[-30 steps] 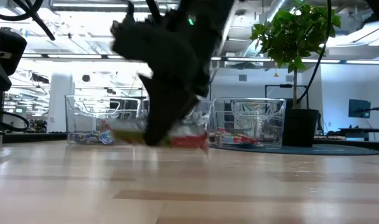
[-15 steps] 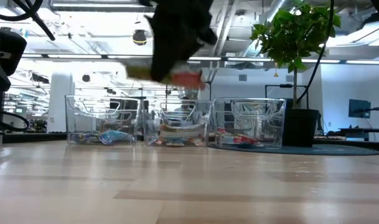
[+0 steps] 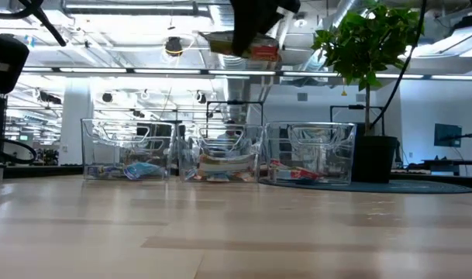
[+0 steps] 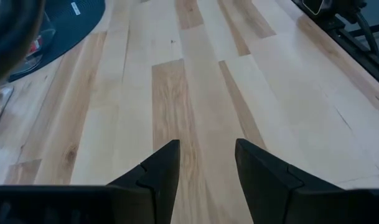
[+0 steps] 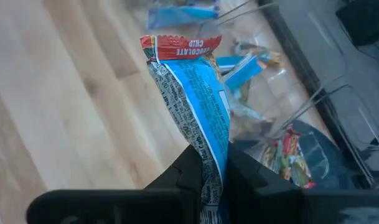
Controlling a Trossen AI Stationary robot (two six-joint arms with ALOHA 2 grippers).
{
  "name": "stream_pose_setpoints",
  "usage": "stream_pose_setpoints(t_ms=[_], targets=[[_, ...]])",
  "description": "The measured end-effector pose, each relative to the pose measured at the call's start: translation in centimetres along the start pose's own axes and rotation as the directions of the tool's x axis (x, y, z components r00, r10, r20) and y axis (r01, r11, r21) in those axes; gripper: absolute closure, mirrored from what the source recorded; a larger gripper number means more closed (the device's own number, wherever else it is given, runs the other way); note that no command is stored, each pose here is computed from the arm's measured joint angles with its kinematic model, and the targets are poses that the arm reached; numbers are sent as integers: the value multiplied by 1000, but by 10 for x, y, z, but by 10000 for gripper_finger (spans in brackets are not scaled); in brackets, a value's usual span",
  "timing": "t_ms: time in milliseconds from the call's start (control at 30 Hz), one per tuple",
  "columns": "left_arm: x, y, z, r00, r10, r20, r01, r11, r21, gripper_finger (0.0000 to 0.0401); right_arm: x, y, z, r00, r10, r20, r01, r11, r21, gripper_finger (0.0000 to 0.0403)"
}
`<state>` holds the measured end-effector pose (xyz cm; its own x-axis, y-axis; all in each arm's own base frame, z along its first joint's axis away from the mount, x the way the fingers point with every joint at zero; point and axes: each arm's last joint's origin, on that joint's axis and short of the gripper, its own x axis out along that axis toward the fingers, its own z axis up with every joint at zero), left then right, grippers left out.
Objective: Pick and place Granola Bars by type
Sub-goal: Put the red granola bar into the right transparent bin
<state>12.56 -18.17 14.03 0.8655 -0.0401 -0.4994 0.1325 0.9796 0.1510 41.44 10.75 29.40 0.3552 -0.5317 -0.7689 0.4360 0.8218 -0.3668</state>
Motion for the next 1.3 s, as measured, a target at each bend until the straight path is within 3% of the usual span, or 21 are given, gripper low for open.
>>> stream_pose_setpoints(t_ms=[433,767,967,1300], targets=[[-2,-2,-1,1000,-17,1,17,1000,10,250,8,-26,2,995,-83,-61,85,996,30,369],[-2,-2,-1,1000,-7,6,7,998,59,250,0,-19,-4,994,-84,-66,76,990,-121,370],[-2,1,1,995,81,54,-86,989,117,250,-6,-23,-6,991,-121,-52,107,970,-217,373],[-1,7,4,962,238,135,-264,937,228,250,-13,-55,-1,985,-155,-70,135,964,-228,373]])
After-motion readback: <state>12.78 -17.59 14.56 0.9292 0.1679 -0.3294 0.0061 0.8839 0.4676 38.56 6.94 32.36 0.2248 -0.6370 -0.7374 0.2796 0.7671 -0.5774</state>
